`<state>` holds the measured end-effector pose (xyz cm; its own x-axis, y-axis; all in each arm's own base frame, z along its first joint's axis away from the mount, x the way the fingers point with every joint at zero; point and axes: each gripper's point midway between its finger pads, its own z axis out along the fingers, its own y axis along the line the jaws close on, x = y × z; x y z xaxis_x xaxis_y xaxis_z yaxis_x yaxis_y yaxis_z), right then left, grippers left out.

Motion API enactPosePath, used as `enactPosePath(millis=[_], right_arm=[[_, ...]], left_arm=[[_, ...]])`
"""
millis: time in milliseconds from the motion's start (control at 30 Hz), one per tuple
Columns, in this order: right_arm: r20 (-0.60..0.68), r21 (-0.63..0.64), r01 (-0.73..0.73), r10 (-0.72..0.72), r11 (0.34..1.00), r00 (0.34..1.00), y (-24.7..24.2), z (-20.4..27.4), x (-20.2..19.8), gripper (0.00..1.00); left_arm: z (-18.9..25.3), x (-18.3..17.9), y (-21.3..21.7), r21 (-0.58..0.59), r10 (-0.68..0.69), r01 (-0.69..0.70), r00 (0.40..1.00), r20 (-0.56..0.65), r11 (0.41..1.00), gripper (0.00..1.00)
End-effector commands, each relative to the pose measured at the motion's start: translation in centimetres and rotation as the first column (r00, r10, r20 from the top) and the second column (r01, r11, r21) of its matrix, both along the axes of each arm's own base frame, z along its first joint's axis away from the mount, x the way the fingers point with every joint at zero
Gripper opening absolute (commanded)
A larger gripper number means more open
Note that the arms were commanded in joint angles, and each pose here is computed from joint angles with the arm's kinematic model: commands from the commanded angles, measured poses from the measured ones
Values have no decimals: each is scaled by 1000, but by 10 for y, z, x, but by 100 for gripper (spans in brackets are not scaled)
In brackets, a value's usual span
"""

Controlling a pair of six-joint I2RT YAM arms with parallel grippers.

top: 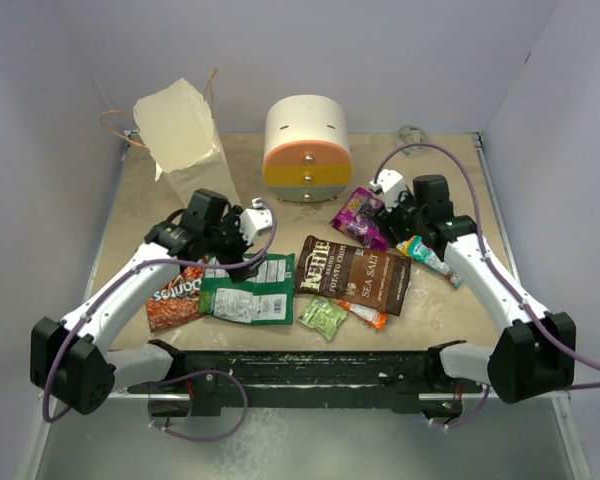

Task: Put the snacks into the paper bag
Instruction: Pick up the snack from the center of the board.

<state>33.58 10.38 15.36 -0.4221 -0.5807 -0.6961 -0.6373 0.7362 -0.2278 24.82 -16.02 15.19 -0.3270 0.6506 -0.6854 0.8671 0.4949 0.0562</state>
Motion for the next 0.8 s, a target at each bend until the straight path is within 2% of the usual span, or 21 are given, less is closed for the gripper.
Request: enactPosePath(millis=[0, 200, 300, 467, 767], right_arm=[[44, 108, 94, -99, 990, 994, -28, 17, -3, 63], [111, 120, 174, -188, 977, 976, -62, 27, -4, 65], [103, 117, 192, -204, 974, 974, -71, 26, -3, 65], [105, 124, 193, -206, 973, 973, -78, 29, -5, 66], [133, 150, 202, -222, 968, 966, -85, 38, -3, 66]], left_arm=[[20, 30, -37, -79, 140, -138, 990, 25, 987, 99], [-2, 34, -78, -7, 258, -258, 966, 9, 966, 99], [-20, 23, -94, 27, 297, -296, 953, -55, 955, 99], [-42, 12, -107, 87, 337, -330, 937, -94, 940, 99], [-83, 4, -116, 183, 379, -360, 921, -87, 915, 99]])
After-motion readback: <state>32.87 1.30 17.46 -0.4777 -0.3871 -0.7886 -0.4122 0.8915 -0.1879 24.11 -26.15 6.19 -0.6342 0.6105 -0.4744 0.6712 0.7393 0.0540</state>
